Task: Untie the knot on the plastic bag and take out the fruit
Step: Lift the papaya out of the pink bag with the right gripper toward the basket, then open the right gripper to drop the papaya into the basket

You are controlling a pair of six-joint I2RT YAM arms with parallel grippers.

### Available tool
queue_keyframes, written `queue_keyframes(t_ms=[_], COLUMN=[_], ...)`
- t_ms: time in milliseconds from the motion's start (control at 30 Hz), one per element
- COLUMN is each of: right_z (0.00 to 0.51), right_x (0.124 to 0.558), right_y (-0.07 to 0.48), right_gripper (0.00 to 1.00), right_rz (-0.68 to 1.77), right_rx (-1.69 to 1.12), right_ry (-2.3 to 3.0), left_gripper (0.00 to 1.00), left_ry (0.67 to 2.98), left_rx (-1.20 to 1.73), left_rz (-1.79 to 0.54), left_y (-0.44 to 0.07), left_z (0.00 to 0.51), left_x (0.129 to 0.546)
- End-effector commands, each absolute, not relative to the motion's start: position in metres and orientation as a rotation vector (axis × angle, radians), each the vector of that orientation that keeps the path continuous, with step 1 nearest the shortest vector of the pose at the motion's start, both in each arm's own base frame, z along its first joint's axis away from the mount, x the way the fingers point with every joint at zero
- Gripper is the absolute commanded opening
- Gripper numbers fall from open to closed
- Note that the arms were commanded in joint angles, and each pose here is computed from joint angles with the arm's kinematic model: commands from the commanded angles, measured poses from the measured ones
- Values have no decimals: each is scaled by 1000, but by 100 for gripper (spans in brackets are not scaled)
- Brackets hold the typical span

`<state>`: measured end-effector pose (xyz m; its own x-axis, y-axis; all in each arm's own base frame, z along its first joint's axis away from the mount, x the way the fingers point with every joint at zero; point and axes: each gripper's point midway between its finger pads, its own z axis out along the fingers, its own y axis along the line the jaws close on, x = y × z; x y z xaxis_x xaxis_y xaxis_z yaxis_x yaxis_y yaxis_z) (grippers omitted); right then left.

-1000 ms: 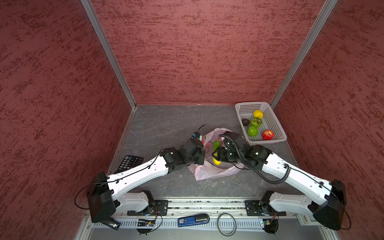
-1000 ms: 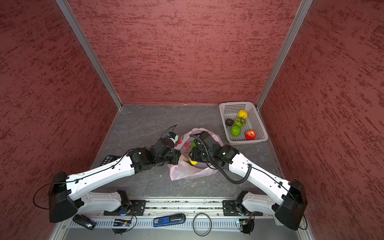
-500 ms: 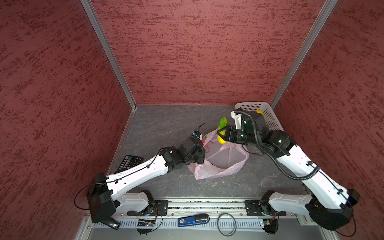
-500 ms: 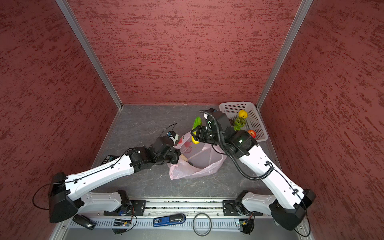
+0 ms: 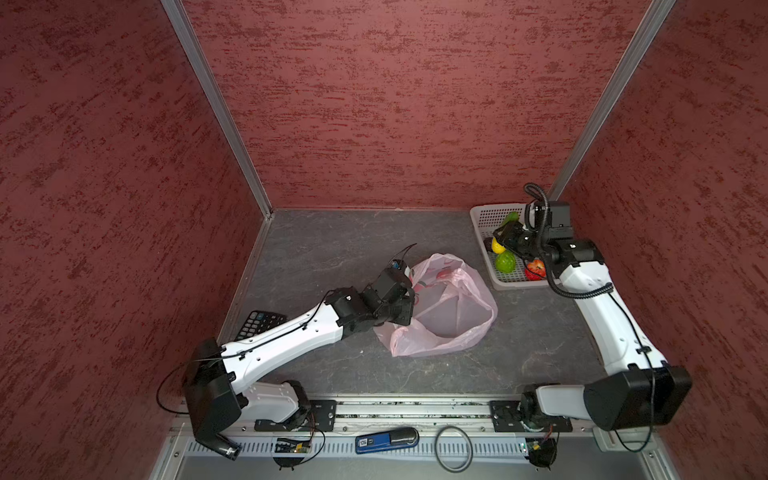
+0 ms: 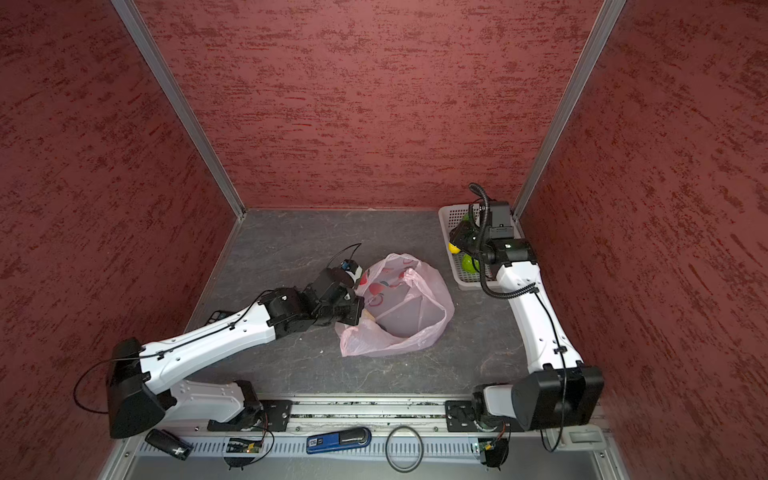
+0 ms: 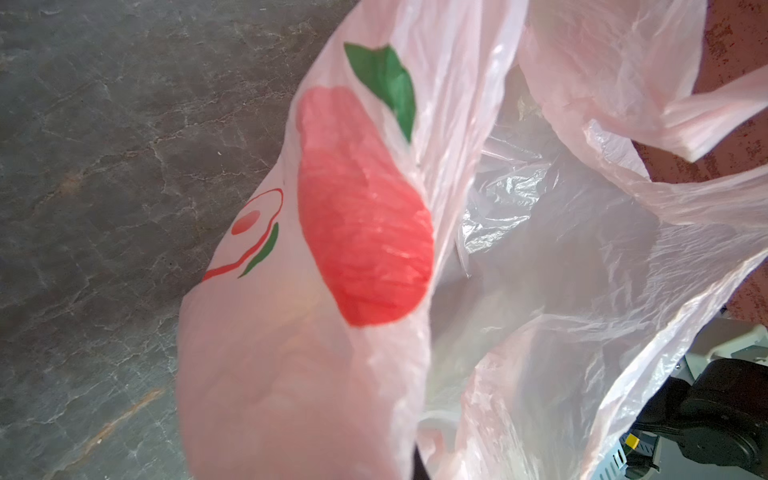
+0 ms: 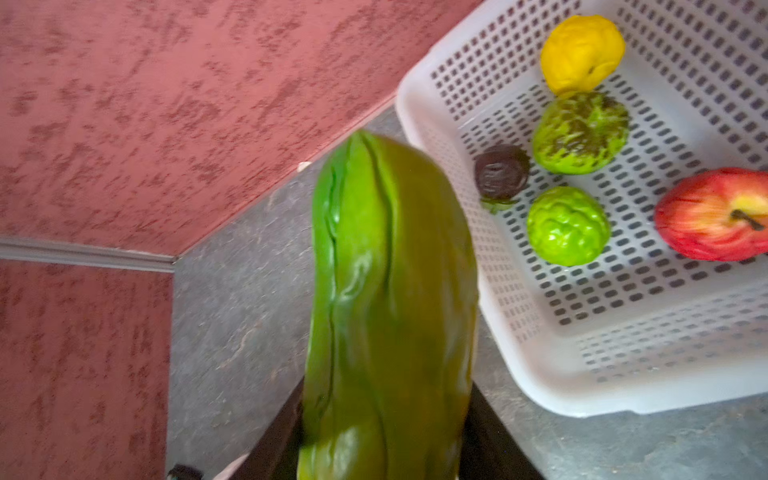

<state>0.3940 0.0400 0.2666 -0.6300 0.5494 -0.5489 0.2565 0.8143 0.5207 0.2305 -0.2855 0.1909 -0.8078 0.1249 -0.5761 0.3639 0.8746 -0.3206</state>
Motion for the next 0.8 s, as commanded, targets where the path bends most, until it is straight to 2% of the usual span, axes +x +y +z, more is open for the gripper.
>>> queue_keyframes(t_ms=[0,200,500,767], right_z=[253,199,147,134], right_x=[415,432,454,451], right_y=[6,-55,-88,-97], right_gripper=[42,43,48,69], right_rz=[434,300,227,143], right_rx=[594,726,790,810], right_ry=[2213,2215,2264,2317], left_gripper=[0,0,0,0], left_ry=[2473,2471,2508,2535], left_rx=[407,458,468,446], left_rz=[-547,-521,-531,-530], left_y=[-285,-284,-283,-274], left_z=[200,203,192,182], left_x=[237,245,236,226])
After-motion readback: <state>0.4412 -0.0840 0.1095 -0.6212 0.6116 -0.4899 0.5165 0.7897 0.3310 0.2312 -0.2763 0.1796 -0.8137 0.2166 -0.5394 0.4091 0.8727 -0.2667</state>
